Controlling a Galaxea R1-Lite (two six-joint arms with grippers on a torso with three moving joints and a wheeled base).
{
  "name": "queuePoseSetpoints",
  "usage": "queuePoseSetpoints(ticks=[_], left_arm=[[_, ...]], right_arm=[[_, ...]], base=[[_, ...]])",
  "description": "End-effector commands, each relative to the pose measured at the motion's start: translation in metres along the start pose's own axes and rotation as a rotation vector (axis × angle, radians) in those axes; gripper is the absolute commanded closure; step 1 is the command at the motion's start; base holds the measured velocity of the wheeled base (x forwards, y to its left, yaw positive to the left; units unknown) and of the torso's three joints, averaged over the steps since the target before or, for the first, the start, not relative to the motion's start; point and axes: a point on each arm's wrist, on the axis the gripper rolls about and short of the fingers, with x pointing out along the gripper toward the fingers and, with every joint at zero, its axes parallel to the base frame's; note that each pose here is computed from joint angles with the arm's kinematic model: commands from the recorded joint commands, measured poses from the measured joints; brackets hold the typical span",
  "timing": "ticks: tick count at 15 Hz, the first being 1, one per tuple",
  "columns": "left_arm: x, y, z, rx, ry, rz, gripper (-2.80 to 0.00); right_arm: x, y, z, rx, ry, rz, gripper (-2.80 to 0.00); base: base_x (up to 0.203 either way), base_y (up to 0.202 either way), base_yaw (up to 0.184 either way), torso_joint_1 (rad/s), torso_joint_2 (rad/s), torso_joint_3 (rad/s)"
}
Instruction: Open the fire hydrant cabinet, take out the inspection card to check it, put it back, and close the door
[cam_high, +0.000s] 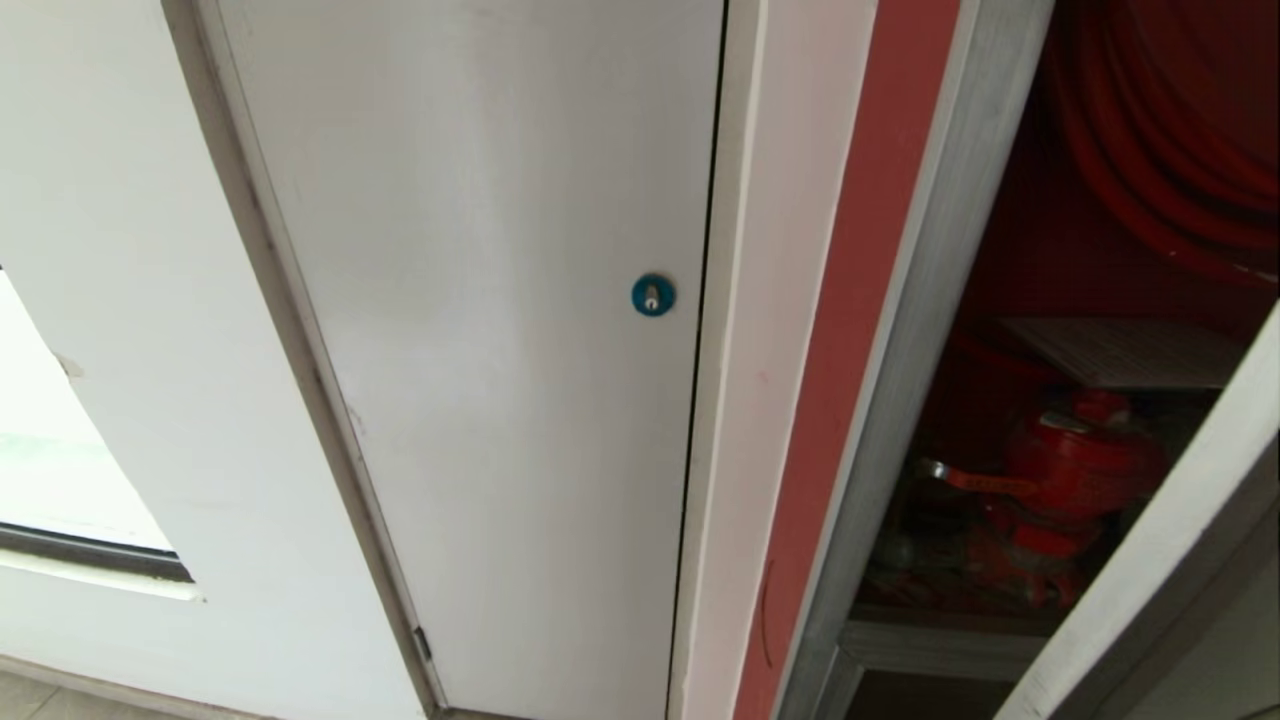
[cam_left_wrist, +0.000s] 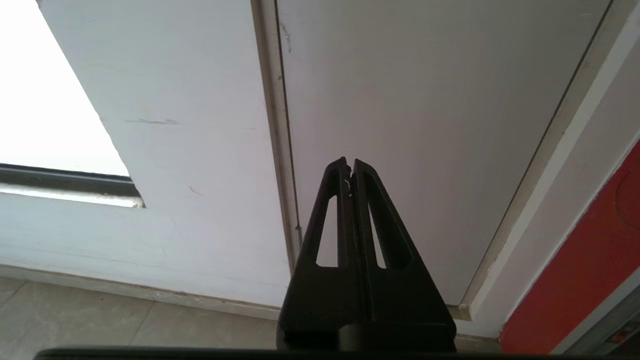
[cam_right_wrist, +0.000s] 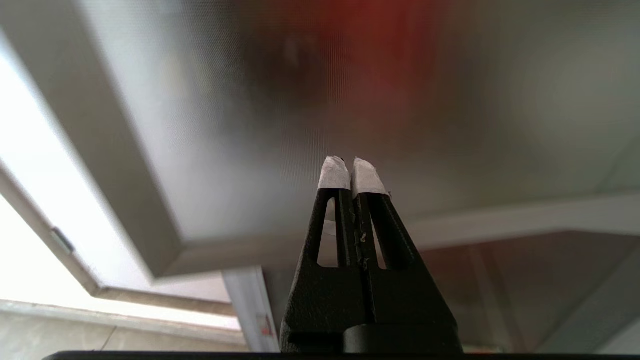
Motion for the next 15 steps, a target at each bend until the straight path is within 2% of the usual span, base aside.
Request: queuePoseSetpoints(ticks=[1, 15], left_arm=[[0.0004, 0.0001, -0.0017, -0.003, 0.006, 0.001, 0.0], [0.0004, 0.0, -0.0017, -0.004, 0.006, 0.001, 0.0]], right_arm=[[0.0, 0.0, 0.0, 0.0, -0.001, 0.0, 0.0], [0.0, 0.0, 0.0, 0.0, -0.001, 0.0, 0.0]], base=[[0.15, 0.0, -0.001, 0.007, 0.0, 0.002], [0.0, 0.0, 0.0, 0.0, 0.0, 0.0]])
